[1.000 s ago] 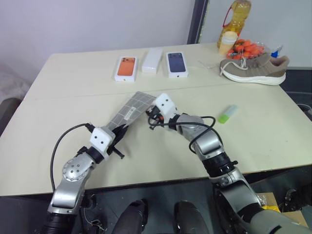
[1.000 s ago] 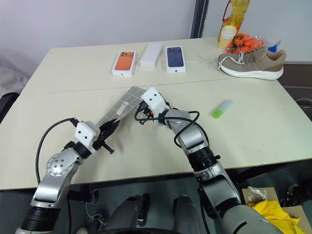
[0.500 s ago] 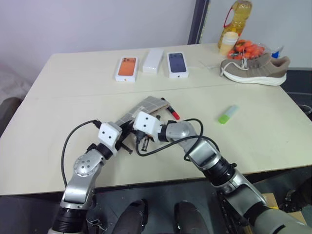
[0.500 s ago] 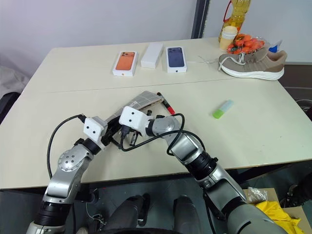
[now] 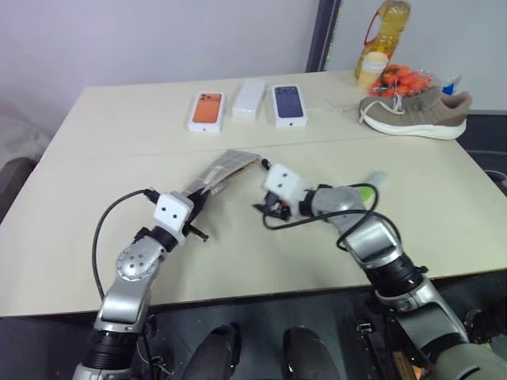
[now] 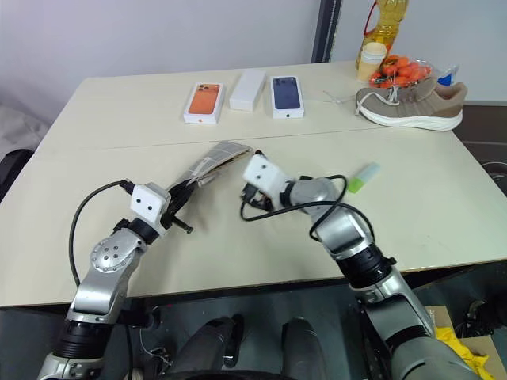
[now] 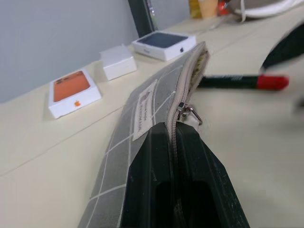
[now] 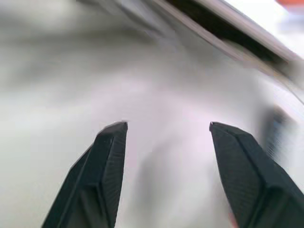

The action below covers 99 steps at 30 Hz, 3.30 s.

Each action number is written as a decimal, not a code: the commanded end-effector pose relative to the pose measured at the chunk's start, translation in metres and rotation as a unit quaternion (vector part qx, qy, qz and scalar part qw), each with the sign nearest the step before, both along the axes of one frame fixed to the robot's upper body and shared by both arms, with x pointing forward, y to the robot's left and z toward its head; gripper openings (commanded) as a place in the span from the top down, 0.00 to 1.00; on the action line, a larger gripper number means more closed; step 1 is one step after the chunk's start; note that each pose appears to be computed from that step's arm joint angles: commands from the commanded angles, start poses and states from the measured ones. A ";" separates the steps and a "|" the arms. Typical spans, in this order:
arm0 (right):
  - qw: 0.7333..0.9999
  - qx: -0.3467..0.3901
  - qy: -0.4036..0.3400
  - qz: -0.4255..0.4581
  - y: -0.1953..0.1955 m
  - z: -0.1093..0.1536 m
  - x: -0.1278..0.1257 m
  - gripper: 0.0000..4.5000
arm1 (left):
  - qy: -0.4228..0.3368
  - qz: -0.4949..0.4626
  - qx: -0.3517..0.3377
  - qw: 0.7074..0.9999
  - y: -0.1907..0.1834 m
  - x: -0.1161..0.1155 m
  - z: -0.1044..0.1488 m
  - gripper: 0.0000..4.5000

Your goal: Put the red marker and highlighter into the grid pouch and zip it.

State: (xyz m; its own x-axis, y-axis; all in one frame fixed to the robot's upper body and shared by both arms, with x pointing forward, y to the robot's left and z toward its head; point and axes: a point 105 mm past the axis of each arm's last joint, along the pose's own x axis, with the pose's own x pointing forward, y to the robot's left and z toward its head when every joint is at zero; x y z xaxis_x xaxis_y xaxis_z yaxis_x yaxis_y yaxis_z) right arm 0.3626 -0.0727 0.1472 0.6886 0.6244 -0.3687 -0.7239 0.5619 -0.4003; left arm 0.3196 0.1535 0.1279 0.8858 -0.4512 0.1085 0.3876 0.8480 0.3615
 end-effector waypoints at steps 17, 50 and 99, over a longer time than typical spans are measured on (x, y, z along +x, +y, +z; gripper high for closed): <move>0.972 0.150 0.051 -0.175 -0.025 -0.016 0.050 0.89 | -0.014 0.006 -0.038 0.999 -0.003 0.005 0.006 1.00; 0.998 0.037 -0.049 0.001 -0.027 0.028 -0.010 0.93 | -0.005 -0.050 -0.076 0.996 -0.021 0.004 0.016 1.00; 0.937 0.086 -0.009 -0.337 -0.174 0.019 0.006 0.01 | 0.012 -0.094 -0.028 0.995 -0.045 0.006 0.005 1.00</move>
